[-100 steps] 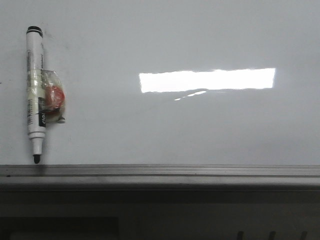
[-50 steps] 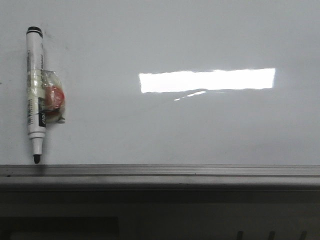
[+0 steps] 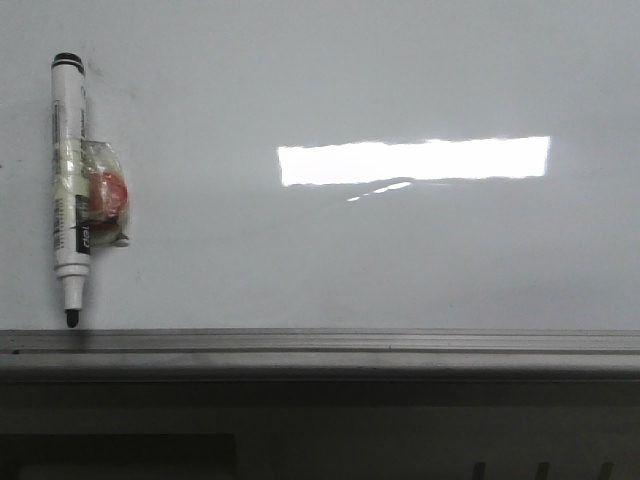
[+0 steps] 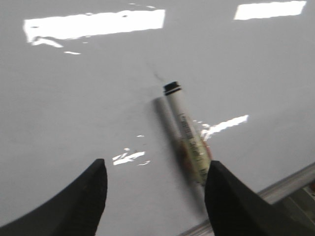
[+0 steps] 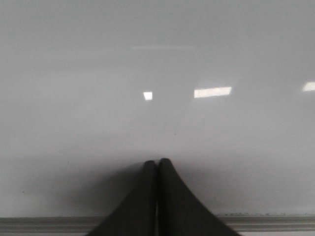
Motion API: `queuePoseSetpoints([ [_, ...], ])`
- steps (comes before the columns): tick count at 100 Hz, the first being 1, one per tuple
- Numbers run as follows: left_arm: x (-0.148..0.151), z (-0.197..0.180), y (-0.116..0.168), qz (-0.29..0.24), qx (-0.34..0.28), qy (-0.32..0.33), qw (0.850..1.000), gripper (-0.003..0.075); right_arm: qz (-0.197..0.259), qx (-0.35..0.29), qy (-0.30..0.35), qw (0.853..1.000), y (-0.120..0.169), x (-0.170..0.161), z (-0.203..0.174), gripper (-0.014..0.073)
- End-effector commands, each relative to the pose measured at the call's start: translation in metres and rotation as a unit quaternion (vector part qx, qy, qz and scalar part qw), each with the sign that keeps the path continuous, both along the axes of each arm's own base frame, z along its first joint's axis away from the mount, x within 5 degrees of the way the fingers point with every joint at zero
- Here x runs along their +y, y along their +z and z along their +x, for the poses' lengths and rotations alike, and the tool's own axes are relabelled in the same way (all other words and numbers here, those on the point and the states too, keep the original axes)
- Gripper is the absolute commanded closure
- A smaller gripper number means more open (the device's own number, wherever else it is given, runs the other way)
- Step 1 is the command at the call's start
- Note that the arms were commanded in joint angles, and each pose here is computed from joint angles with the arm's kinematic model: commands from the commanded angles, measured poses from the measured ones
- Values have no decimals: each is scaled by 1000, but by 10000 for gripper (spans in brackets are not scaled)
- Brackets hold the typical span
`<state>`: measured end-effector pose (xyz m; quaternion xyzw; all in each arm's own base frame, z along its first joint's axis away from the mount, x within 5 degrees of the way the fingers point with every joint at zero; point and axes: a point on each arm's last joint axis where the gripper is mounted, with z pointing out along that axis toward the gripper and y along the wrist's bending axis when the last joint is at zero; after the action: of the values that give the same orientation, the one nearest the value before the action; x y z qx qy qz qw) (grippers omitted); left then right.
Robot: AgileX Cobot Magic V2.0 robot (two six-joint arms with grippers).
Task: Write number 3 on whiteboard
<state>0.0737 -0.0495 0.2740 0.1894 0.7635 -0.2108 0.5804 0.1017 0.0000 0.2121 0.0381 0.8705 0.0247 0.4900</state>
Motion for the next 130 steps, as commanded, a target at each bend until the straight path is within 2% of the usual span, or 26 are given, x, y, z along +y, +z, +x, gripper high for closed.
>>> queuePoseSetpoints([
  [1, -4, 1, 22, -43, -55, -16, 997, 310, 0, -41, -3, 999, 15, -1, 7, 659],
  [19, -11, 2, 25, -55, -68, -43, 995, 310, 0, -45, -3, 999, 15, -1, 7, 659],
  [40, -31, 13, 12, -46, 1, -76, 996, 309, -1, -50, -4, 999, 16, -1, 8, 659],
  [61, -50, 25, 2, -63, 51, -81, 993, 309, -1, -50, -4, 999, 16, -1, 8, 659],
  [103, -71, 48, -25, -65, 139, -41, 987, 310, -1, -52, -4, 999, 17, -1, 8, 659],
  [118, -74, 58, -29, -70, 132, -15, 989, 310, -1, -52, -4, 999, 17, -1, 8, 659],
  [130, -78, 64, -39, -66, 156, 2, 986, 310, -1, -52, -4, 999, 17, -1, 8, 659],
])
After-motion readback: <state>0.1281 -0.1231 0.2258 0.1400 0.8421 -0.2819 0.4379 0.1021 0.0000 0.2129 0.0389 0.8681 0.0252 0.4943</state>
